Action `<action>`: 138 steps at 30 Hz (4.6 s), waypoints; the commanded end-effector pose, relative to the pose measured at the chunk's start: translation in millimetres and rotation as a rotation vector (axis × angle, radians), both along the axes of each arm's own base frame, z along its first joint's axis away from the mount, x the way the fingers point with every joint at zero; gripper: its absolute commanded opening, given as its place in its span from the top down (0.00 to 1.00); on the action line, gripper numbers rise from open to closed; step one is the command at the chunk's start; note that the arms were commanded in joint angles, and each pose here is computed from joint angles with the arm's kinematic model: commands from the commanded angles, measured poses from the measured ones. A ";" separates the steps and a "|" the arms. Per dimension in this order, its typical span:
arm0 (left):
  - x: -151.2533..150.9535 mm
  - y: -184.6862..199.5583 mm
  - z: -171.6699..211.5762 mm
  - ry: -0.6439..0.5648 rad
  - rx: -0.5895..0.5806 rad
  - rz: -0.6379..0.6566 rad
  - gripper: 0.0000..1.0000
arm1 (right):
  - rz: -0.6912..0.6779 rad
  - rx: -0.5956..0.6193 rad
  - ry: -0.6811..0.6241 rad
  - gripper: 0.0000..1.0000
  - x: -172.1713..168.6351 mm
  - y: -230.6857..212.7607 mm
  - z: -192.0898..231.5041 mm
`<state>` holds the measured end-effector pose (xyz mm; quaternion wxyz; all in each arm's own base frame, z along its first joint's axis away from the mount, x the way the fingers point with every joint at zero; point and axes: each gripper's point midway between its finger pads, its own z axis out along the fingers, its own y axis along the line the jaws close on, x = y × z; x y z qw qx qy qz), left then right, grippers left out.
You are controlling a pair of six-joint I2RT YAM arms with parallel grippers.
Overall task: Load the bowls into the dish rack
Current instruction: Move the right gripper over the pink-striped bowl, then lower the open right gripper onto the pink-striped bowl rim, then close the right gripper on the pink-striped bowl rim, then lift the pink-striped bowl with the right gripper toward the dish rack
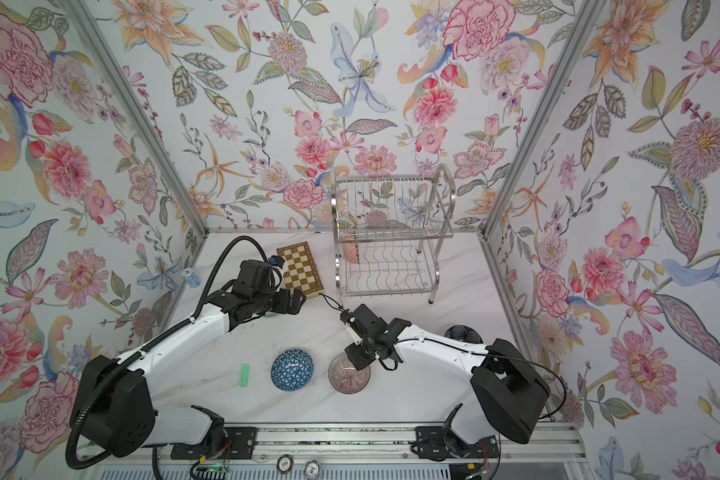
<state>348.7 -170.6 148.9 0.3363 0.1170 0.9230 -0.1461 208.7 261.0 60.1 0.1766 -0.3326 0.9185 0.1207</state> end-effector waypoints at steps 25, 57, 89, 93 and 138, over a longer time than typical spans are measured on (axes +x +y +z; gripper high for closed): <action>0.9 -5.8 10.4 -0.020 -0.022 -0.017 0.01 | -0.275 0.046 -0.202 0.44 49.8 -59.3 59.1; 0.5 -7.0 15.9 -0.035 -0.035 -0.020 0.01 | 0.400 -0.085 -0.138 0.47 -34.6 34.4 32.4; 13.3 24.3 15.4 -0.033 0.050 0.126 0.01 | 0.353 -0.249 -0.082 0.68 -33.4 30.3 -0.8; 16.0 30.6 15.5 -0.032 0.060 0.158 0.01 | 0.342 -0.281 -0.082 0.71 -32.9 27.6 -6.3; 12.5 17.5 17.9 -0.016 -0.028 0.087 0.01 | 0.193 0.037 -0.233 0.98 -3.9 32.2 67.3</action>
